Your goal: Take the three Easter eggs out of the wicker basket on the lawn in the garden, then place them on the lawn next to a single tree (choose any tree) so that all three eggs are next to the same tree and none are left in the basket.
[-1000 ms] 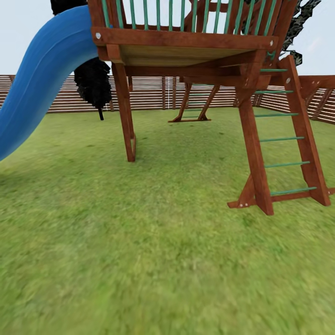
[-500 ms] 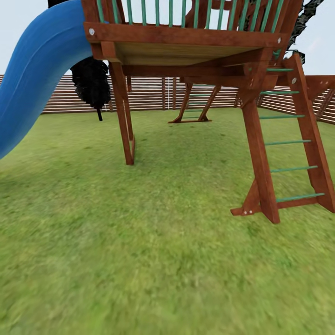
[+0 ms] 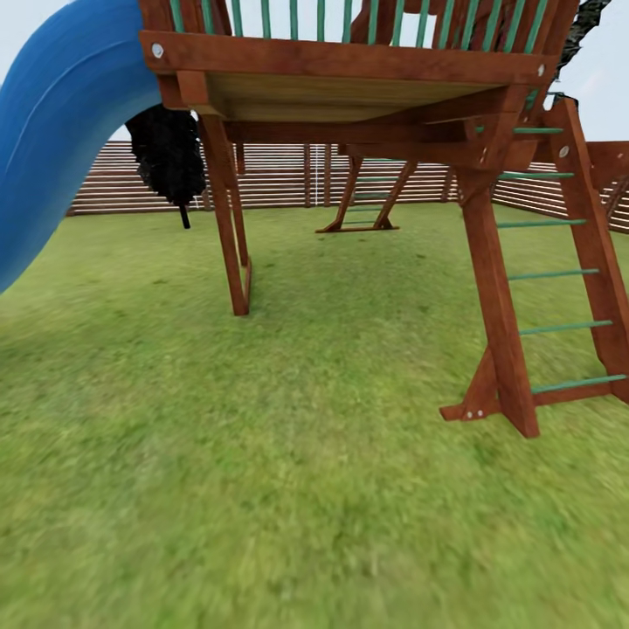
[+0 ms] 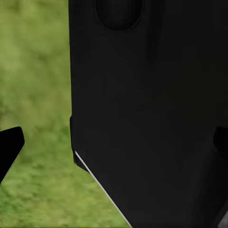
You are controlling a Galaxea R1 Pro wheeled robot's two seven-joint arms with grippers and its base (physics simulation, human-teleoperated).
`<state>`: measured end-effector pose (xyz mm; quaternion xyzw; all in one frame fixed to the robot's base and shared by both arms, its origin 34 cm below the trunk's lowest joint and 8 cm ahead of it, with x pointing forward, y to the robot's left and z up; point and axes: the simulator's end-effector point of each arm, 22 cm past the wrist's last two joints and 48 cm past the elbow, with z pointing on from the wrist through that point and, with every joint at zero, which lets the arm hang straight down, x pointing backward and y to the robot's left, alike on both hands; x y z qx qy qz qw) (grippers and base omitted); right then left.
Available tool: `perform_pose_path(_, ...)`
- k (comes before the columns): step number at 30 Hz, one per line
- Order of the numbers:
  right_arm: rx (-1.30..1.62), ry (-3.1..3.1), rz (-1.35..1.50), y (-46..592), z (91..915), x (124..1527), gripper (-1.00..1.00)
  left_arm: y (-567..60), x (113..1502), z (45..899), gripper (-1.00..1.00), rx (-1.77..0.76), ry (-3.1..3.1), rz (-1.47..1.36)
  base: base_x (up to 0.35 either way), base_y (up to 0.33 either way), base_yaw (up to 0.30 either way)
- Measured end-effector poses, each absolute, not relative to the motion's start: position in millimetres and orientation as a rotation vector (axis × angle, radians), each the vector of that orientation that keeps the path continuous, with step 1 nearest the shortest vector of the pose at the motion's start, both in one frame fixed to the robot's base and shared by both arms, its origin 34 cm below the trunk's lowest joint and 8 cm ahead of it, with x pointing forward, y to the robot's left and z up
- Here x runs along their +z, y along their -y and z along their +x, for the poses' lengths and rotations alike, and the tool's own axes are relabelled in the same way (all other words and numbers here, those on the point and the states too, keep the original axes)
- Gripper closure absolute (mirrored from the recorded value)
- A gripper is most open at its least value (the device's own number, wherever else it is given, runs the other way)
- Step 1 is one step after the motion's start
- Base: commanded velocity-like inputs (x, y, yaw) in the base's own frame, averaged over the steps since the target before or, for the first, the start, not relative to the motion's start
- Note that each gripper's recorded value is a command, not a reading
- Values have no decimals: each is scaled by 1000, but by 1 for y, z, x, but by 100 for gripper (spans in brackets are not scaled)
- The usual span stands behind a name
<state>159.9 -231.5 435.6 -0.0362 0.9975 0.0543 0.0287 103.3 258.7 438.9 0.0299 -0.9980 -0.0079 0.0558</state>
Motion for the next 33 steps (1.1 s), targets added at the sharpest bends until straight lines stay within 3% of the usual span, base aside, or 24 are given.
perform_pose_path(26, 175, -3076, -99, 229, 162, 435, -100, -258, 439, 104, -100, -23, 3028, 91, 314, 0, 0)
perform_pose_path(33, 142, -2962, -101, 233, 298, 440, -100, -306, 432, 192, -100, -104, 3077, 143, 314, 0, 0)
